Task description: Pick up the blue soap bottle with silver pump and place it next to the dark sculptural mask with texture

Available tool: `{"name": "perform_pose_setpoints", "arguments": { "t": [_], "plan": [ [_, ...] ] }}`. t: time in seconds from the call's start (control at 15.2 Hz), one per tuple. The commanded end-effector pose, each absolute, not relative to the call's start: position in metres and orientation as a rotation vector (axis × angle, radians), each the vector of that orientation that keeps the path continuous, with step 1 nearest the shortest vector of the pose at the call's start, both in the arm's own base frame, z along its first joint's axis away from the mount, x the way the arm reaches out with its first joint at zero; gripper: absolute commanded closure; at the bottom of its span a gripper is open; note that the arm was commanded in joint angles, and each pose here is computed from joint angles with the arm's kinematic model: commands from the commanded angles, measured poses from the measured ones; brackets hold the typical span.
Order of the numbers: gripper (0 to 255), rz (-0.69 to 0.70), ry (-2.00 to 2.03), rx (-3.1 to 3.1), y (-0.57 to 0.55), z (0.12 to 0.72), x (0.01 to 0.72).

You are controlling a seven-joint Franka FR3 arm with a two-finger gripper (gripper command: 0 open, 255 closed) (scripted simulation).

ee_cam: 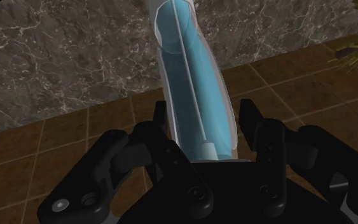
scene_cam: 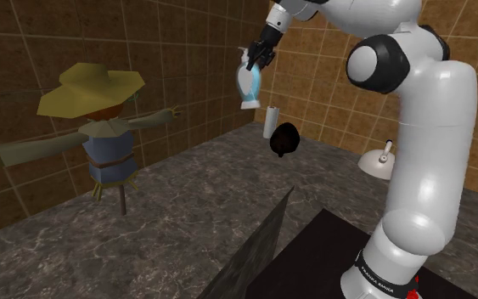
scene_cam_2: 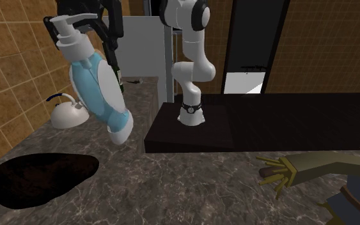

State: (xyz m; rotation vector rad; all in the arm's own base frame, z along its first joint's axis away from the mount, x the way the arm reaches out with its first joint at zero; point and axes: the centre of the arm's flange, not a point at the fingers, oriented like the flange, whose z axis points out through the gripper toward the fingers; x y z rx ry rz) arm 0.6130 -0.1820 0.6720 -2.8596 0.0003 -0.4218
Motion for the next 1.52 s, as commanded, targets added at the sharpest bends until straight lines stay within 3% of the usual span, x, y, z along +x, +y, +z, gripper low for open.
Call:
{"name": "perform_pose_setpoints", "arguments": {
  "t": [0.0,1.45],
  "plan": [
    [255,-0.422,-0.005,-2.859,-0.202,0.670,0.632],
    [255,-0.422,-0.005,-2.859,-0.224,0.565,0.650]
  ]
}}
